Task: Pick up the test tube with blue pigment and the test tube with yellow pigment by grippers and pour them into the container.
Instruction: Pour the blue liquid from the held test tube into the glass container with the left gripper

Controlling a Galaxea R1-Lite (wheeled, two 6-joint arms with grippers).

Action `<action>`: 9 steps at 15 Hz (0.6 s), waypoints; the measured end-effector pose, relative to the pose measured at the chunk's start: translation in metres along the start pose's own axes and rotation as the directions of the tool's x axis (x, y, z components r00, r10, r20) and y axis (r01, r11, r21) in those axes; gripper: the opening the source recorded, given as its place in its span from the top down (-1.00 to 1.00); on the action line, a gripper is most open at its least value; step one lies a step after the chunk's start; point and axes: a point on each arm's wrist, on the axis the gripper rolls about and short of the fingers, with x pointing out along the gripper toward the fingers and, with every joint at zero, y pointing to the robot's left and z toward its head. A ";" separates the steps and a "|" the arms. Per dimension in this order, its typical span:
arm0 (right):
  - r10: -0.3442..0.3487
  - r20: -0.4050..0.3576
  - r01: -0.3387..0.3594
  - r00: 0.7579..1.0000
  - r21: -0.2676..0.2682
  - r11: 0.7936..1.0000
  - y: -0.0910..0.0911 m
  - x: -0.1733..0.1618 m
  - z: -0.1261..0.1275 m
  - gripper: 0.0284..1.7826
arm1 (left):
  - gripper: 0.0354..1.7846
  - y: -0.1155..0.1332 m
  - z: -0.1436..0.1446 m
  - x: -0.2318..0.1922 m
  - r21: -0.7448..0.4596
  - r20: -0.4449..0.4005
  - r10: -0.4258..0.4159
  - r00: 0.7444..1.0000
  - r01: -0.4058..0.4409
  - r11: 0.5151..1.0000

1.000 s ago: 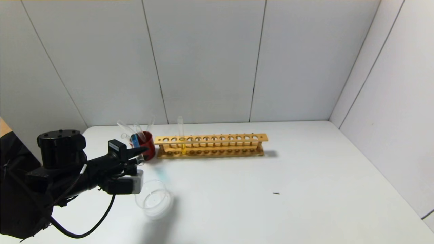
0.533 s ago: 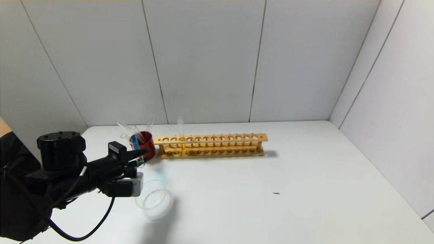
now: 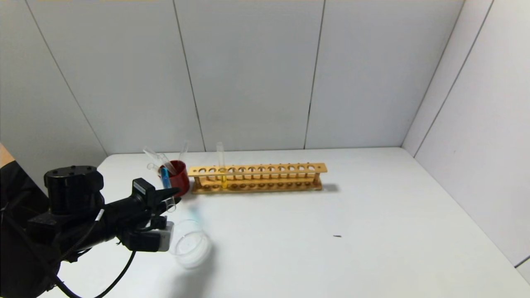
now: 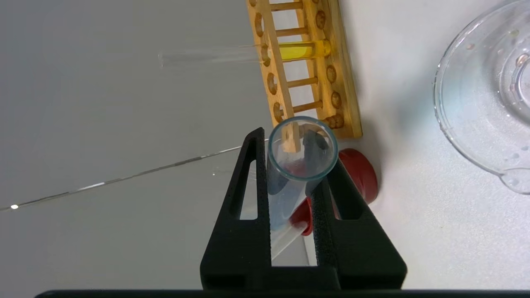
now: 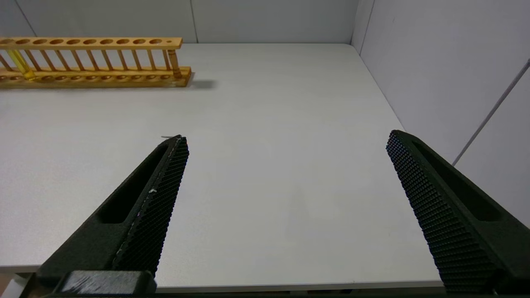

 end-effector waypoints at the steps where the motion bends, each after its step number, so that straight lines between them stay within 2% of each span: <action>1: 0.000 0.000 0.000 1.000 0.000 1.000 0.000 0.000 0.000 -0.96 | 0.67 0.000 0.000 0.000 0.015 -0.001 -0.002 1.000 0.002 1.000; 9: 0.000 0.000 0.000 1.000 0.000 1.000 0.000 0.000 0.000 -0.96 | 0.67 -0.007 -0.002 0.003 0.079 -0.008 -0.026 1.000 0.027 0.997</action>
